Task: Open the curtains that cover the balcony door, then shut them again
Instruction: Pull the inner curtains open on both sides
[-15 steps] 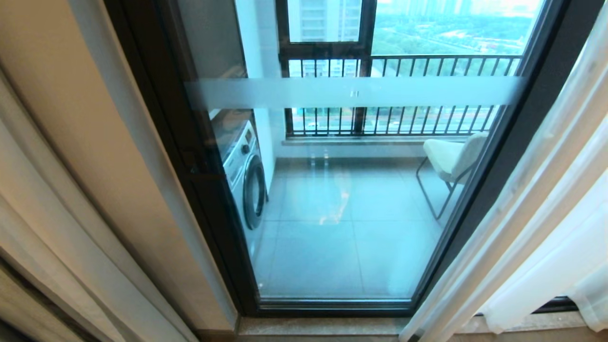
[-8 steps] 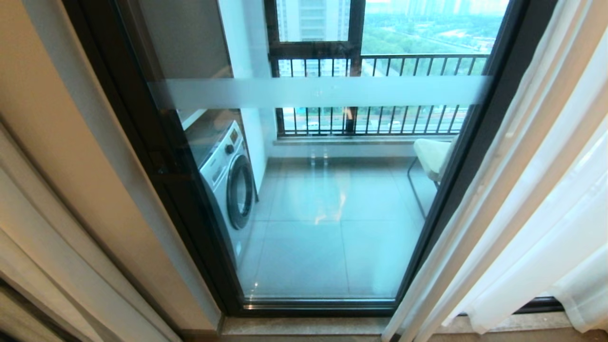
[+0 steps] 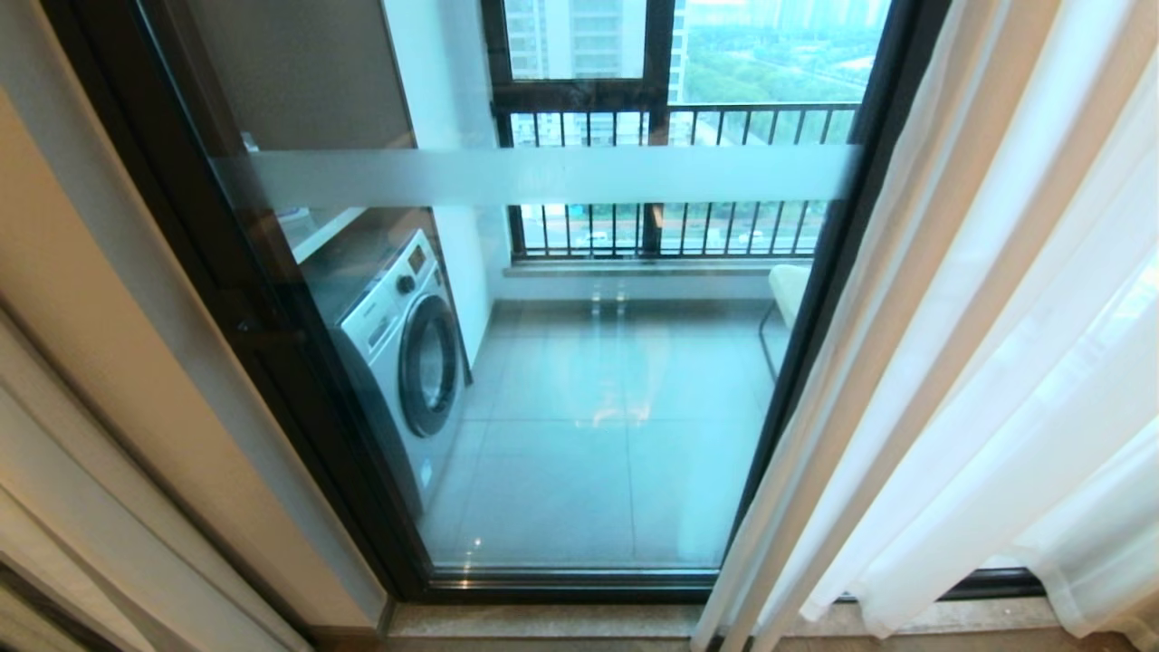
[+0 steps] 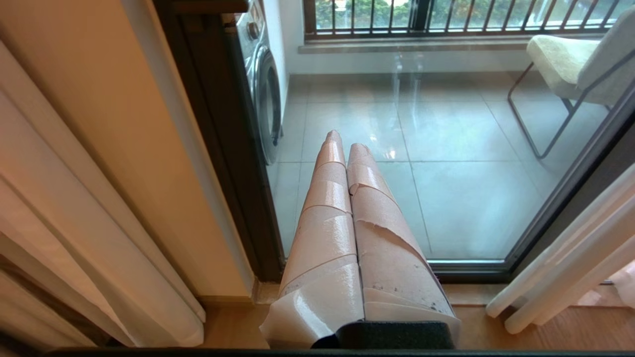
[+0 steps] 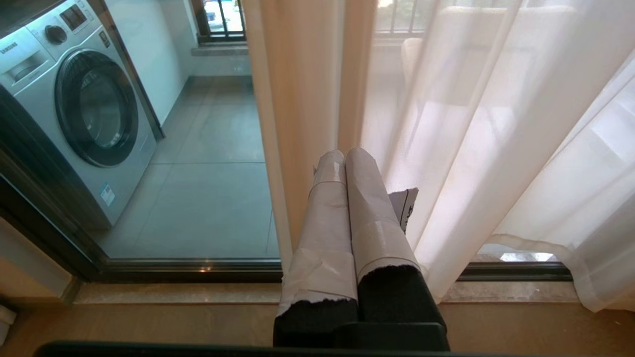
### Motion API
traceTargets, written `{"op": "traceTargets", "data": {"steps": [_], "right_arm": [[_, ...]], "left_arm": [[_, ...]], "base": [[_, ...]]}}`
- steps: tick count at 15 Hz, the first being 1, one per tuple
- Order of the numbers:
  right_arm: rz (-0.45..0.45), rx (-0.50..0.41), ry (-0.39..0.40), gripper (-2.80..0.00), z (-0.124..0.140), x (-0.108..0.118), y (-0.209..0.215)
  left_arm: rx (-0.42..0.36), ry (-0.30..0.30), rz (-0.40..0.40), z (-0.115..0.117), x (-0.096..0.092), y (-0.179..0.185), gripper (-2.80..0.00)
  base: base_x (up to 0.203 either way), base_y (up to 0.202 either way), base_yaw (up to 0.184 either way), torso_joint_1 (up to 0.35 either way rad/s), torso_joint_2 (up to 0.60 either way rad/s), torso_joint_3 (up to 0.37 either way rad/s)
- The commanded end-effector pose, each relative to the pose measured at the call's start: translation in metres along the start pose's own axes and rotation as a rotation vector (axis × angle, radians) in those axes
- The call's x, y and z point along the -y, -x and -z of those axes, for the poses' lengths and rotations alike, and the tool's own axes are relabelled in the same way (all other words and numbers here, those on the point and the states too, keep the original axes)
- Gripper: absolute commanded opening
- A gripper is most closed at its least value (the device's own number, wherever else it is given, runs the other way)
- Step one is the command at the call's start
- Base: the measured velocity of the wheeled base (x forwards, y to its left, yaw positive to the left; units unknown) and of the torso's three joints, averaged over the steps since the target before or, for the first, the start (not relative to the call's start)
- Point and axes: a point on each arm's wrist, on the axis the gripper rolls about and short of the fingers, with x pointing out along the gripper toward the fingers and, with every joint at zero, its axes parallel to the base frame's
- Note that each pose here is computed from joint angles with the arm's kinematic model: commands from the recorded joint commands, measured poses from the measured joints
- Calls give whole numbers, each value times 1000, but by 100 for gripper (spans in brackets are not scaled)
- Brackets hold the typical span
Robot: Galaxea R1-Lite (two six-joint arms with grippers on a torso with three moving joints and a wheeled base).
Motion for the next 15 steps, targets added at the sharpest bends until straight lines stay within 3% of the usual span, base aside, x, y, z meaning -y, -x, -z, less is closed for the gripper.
{"op": "traceTargets", "data": {"steps": [1,15], "right_arm": [[0,0,0,-280,0,0,0],[0,0,0,-280,0,0,0]], "left_arm": [[0,1,-1,0,0,0,-280],[0,2,0,0,0,0,-280]], "base": [[0,-163,-3,2,5,2],[0,-7,0,0,0,0]]}}
